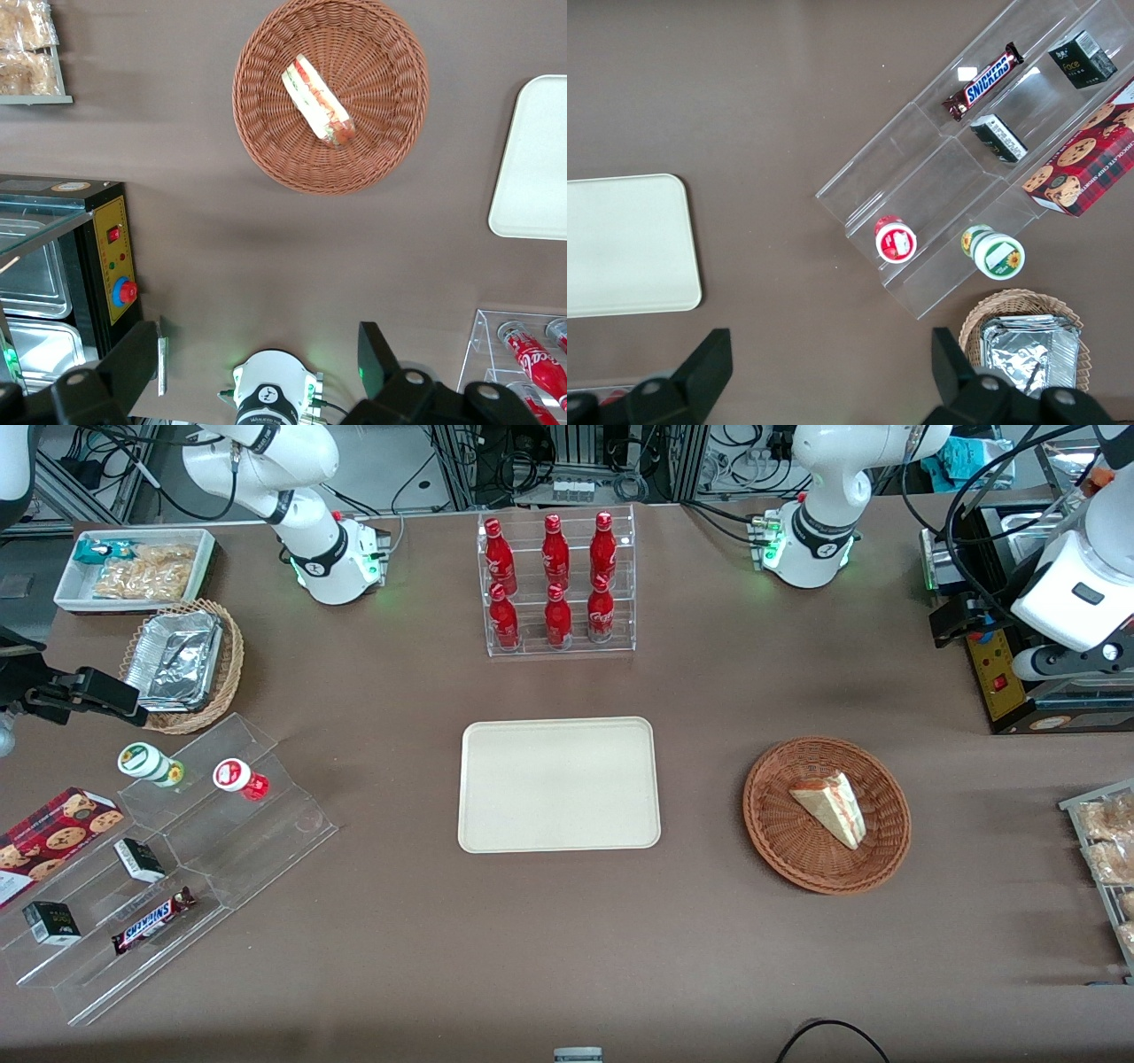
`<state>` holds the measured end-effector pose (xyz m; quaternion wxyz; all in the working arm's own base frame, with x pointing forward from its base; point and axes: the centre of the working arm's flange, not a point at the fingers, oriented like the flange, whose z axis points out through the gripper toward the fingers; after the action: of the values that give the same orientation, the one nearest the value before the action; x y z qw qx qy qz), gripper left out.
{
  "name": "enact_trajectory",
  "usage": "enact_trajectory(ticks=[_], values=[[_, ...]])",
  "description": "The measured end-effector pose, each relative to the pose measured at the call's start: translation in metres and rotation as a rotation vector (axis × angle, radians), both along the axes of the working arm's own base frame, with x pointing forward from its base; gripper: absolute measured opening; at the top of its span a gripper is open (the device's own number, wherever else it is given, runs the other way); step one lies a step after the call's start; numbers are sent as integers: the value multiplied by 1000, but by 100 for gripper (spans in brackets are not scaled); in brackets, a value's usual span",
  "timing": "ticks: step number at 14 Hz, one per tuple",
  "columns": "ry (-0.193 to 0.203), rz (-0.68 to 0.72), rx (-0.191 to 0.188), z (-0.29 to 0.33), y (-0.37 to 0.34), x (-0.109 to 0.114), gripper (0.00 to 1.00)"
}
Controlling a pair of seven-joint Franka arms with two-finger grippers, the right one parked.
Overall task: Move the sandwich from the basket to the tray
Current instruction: 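Move the left gripper from rest toward the wicker basket, then lower the left gripper onto the wrapped sandwich and close on it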
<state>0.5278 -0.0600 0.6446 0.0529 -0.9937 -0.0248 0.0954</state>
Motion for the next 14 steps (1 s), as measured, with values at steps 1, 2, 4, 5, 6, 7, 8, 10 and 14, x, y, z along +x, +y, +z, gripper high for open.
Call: enact_trajectory(ticks=[1,2,4,5,6,7,8,10,14], values=[[3,-1,0,0,0,0,100],[6,-1,0,-1,0,0,100],[8,-1,0,-1,1,0,100],[10,3,1,-2,1,0,100],[12,33,6,-4,4,1,100],[17,93,17,-8,10,3,100],[30,180,34,-18,17,7,100],[72,370,79,-58,25,26,100],[85,613,125,-180,14,78,100]])
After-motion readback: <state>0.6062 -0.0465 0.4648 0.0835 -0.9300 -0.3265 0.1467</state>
